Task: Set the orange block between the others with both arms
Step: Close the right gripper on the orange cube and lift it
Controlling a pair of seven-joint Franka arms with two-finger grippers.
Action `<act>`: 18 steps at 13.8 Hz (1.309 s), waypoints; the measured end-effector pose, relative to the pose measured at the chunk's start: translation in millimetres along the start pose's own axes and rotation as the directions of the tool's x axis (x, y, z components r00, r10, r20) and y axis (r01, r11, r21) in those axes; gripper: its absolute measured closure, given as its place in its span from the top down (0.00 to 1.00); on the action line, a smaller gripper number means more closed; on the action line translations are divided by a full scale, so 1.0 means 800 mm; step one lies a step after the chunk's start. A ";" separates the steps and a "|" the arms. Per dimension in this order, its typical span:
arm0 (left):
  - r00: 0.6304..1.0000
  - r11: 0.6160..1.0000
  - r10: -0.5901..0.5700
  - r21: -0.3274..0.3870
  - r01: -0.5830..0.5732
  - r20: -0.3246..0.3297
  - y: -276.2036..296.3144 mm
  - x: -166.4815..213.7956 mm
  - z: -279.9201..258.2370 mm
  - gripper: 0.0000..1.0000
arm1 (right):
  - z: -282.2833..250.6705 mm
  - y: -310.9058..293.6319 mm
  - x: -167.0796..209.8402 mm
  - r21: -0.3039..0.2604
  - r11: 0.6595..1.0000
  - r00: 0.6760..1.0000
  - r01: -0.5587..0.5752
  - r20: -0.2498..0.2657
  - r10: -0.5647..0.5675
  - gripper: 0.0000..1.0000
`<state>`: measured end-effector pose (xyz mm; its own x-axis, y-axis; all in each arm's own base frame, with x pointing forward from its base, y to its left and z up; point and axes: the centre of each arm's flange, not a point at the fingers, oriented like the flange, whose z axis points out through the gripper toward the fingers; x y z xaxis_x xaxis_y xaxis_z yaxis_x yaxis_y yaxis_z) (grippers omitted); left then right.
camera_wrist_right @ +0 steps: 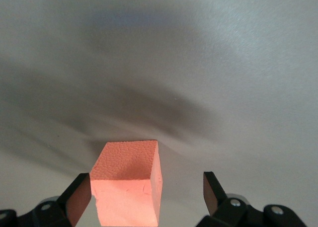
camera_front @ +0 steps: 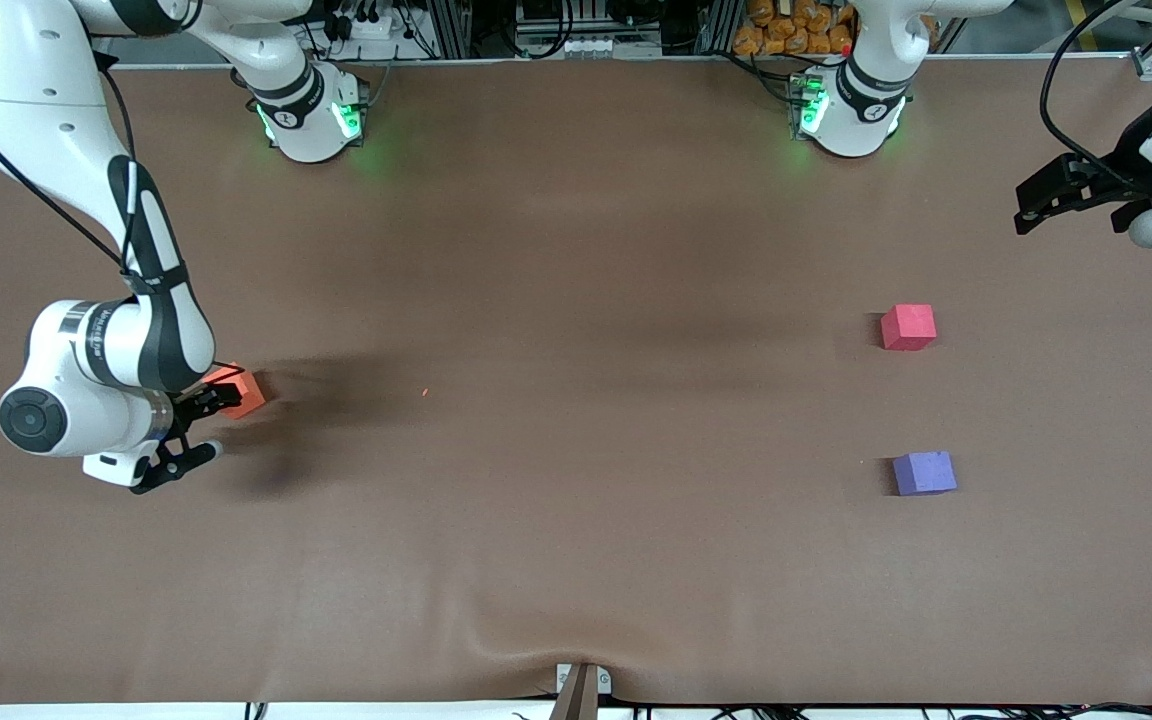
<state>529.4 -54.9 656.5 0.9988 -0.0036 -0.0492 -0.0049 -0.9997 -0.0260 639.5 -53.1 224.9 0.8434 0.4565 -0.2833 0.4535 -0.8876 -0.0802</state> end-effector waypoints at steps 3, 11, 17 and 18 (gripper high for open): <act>1.000 1.000 0.001 0.000 -0.001 0.000 0.001 0.000 0.000 1.00 | 0.025 -0.004 -0.004 0.034 0.999 1.000 0.004 0.023 -0.005 1.00; 1.000 1.000 0.002 0.000 -0.002 0.000 0.001 0.000 0.000 1.00 | 0.032 -0.009 -0.005 0.051 0.998 0.999 0.045 0.027 -0.046 1.00; 1.000 1.000 0.002 0.000 -0.002 0.000 0.001 0.000 0.000 1.00 | 0.028 -0.009 -0.002 0.051 0.998 0.999 0.046 0.017 -0.047 1.00; 1.000 1.000 0.002 0.000 -0.002 0.000 0.001 0.000 0.000 1.00 | 0.027 -0.009 -0.002 0.052 0.998 0.999 0.045 0.016 -0.046 1.00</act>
<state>529.3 -55.8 656.4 0.9988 -0.0053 -0.0494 -0.0066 -0.9996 -0.0260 628.8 -48.4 204.9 0.8168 0.4961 -0.2945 0.4759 -0.8679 -0.1421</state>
